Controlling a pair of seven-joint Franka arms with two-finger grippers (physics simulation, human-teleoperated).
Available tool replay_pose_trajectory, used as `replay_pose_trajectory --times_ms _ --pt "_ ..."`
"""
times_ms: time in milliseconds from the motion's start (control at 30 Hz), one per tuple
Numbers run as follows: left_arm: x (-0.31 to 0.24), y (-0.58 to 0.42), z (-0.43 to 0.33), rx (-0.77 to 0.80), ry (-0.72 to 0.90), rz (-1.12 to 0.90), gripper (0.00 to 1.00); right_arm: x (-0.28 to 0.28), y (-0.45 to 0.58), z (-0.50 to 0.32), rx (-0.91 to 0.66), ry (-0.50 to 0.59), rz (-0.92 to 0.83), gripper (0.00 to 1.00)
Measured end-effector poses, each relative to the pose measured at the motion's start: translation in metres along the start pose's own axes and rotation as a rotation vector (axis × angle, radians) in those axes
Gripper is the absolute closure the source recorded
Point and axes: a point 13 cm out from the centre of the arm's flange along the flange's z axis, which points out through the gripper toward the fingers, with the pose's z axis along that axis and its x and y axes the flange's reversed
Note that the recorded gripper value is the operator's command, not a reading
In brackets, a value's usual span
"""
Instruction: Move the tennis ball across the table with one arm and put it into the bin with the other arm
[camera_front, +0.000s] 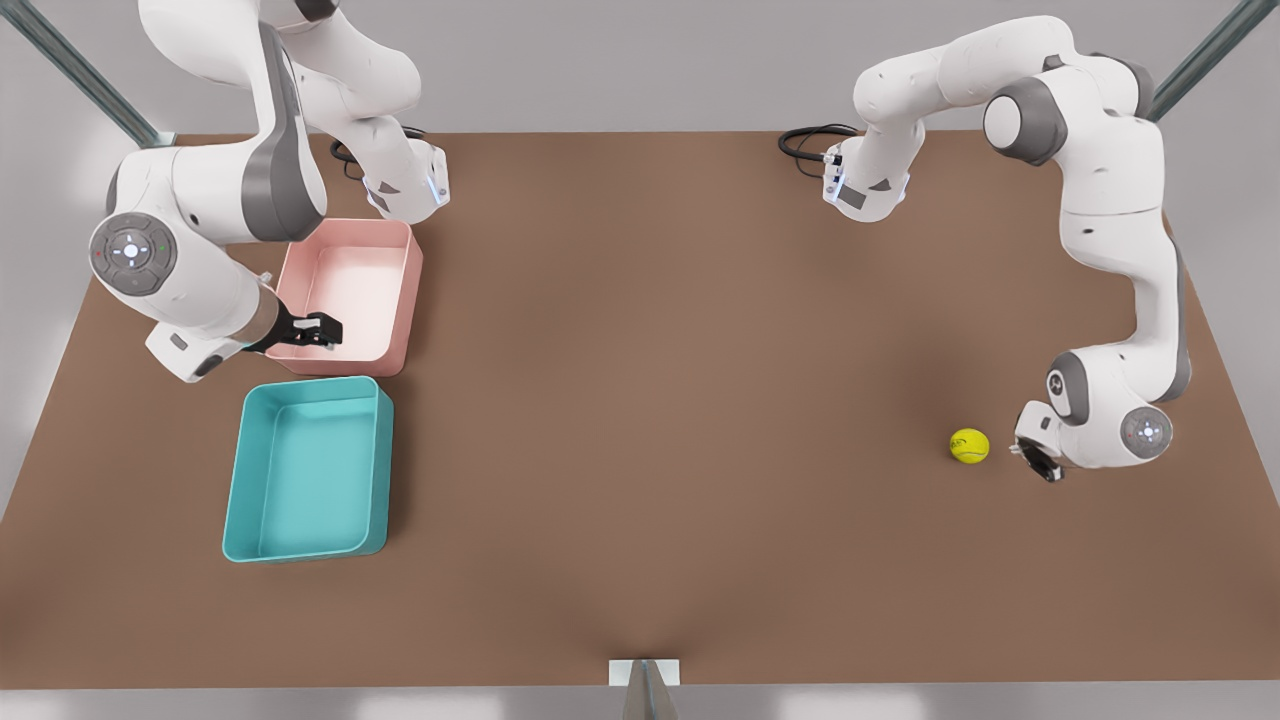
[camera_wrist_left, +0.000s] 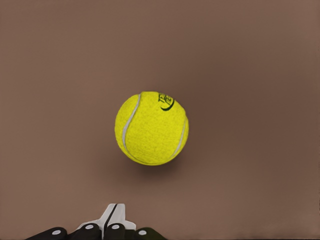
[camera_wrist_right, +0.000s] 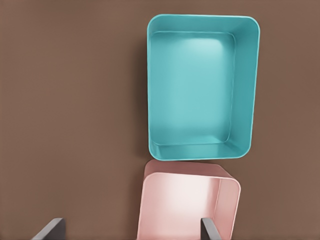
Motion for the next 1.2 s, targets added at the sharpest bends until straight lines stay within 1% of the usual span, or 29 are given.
replay_pose_trajectory --times_ms 167,267,333,367,433,467,500,567,600,633,667,700,733,767,833,900,933,1033,1200 --pt "0.004 -0.016 0.023 0.03 0.002 0.116 0.79 -0.002 0.001 0.001 0.001 0.001 0.003 0.0" --pt "-0.013 -0.014 0.022 0.019 0.004 0.177 0.79 -0.002 0.001 0.002 0.001 0.003 0.003 0.0" --pt "-0.046 -0.013 0.017 0.003 0.012 0.228 0.79 -0.001 0.002 0.003 0.001 0.005 0.003 0.0" --pt "-0.076 -0.013 0.013 -0.011 0.012 0.263 0.79 -0.001 0.002 0.003 0.001 0.006 0.003 0.0" --pt "-0.165 -0.021 -0.006 -0.048 -0.011 0.335 0.79 0.0 0.002 0.003 0.001 0.008 0.004 0.0" --pt "-0.188 -0.022 -0.023 -0.063 -0.034 0.313 0.79 0.0 0.002 0.004 0.001 0.01 0.004 0.0" --pt "-0.202 -0.025 -0.034 -0.06 -0.081 0.249 0.79 0.0 0.003 0.004 0.001 0.011 0.004 0.0" --pt "-0.215 -0.03 -0.044 -0.034 -0.15 0.127 0.79 0.001 0.004 0.005 0.001 0.013 0.003 0.0" --pt "-0.217 -0.032 -0.052 -0.026 -0.156 0.086 0.79 0.001 0.005 0.005 0.001 0.014 0.002 0.0" --pt "-0.212 -0.032 -0.084 -0.048 -0.146 0.036 0.74 0.001 0.005 0.005 0.001 0.014 0.002 0.0" --pt "-0.19 -0.032 -0.144 -0.099 -0.131 -0.041 0.0 0.001 0.005 0.005 0.001 0.015 0.002 0.0" --pt "-0.148 -0.037 -0.197 -0.129 -0.117 -0.153 0.0 0.001 0.005 0.006 0.001 0.016 0.002 0.0" --pt "-0.116 -0.046 -0.229 -0.12 -0.139 -0.278 0.0 0.001 0.005 0.006 0.001 0.016 0.003 0.0" --pt "-0.1 -0.053 -0.257 -0.099 -0.164 -0.374 0.0 0.001 0.005 0.006 0.001 0.017 0.004 0.0" --pt "-0.085 -0.045 -0.292 -0.044 -0.185 -0.513 0.0 0.002 0.005 0.006 0.0 0.018 0.005 0.0" --pt "-0.083 -0.053 -0.304 0.025 -0.177 -0.61 0.0 0.002 0.006 0.006 -0.002 0.021 0.005 0.0" --pt "-0.092 -0.061 -0.317 0.045 -0.173 -0.635 0.0 0.002 0.006 0.007 -0.002 0.021 0.006 0.0" --pt "-0.142 -0.103 -0.351 0.088 -0.151 -0.661 0.0 0.002 0.006 0.006 -0.004 0.022 0.007 0.0" --pt "-0.14 -0.129 -0.349 0.172 -0.079 -0.836 0.0 0.001 0.009 0.009 -0.011 0.028 0.007 0.0"
